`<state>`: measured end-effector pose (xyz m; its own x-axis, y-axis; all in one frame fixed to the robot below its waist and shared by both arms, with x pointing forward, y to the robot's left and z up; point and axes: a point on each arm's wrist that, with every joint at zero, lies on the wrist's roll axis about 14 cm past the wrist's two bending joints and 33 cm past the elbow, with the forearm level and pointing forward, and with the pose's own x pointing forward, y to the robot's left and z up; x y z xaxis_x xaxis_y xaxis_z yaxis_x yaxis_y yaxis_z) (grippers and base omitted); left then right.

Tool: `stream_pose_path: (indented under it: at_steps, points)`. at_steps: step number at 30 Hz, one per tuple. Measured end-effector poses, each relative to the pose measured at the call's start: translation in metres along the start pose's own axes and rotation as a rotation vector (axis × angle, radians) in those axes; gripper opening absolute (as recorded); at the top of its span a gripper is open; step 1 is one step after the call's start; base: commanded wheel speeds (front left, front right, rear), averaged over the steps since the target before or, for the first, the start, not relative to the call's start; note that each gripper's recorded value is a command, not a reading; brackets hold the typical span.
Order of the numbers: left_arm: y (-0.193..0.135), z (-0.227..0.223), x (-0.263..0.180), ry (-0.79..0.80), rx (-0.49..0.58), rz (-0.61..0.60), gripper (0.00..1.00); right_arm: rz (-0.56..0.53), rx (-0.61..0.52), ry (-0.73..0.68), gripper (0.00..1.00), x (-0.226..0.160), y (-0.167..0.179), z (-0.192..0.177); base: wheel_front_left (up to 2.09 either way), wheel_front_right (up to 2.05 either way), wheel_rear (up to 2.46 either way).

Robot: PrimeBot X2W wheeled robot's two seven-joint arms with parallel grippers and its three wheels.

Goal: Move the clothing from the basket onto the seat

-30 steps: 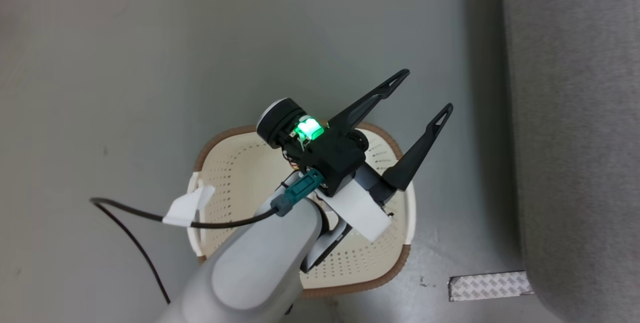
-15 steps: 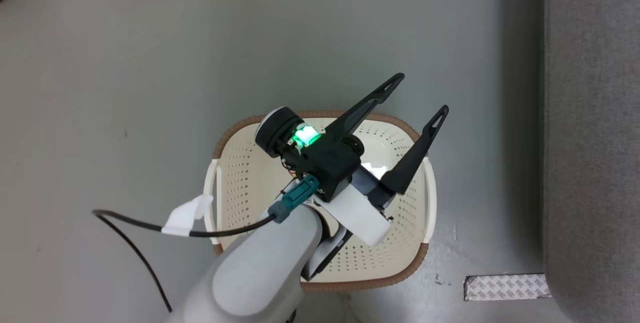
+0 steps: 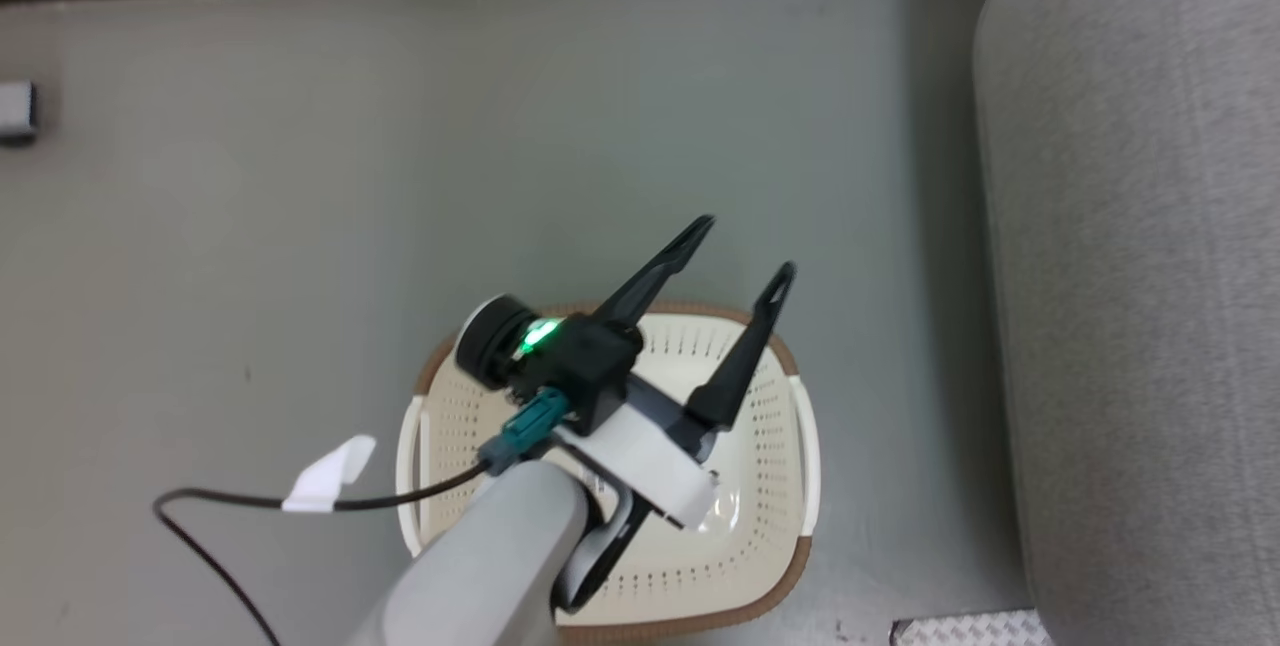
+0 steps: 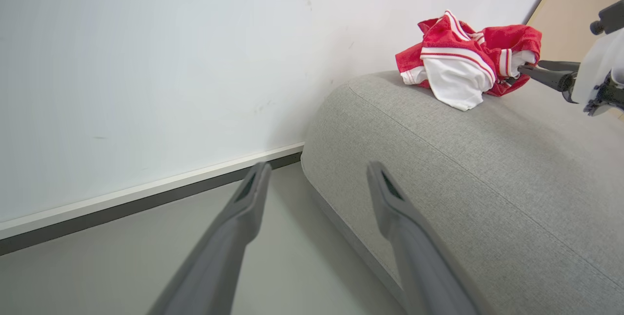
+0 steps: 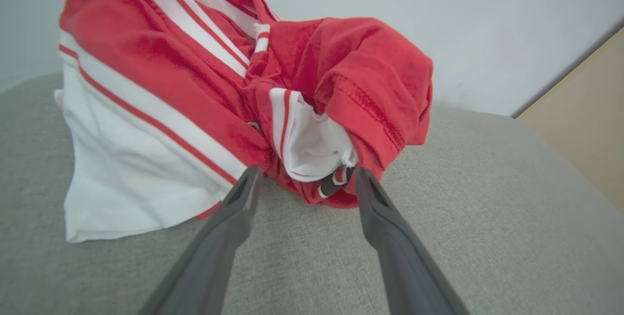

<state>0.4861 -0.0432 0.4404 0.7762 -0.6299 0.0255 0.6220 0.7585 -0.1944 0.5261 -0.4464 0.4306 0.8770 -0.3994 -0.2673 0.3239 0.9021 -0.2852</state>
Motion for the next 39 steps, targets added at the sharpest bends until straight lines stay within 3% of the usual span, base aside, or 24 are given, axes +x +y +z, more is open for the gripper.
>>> stream_pose_path:
  at_steps: [10, 19, 29, 39]
  points:
    - [0.006, 0.027, -0.042, -0.014, 0.01, 0.115, 1.0, 0.093, -0.012, -0.171, 1.0, -0.074, 0.002, 0.033, 0.0, 0.0, 0.0]
    - [0.035, 0.04, -0.102, -0.003, 0.035, 0.304, 1.0, 0.209, 0.044, -0.331, 1.0, -0.149, 0.044, 0.053, 0.0, 0.0, 0.0]
    - [0.067, 0.045, -0.184, -0.002, 0.055, 0.532, 1.0, 0.337, 0.198, -0.36, 1.0, -0.218, 0.106, 0.043, 0.0, 0.0, 0.0]
    - [0.083, 0.048, -0.241, -0.019, 0.065, 0.677, 1.0, 0.437, 0.264, -0.329, 1.0, -0.267, 0.149, 0.025, 0.0, 0.0, 0.0]
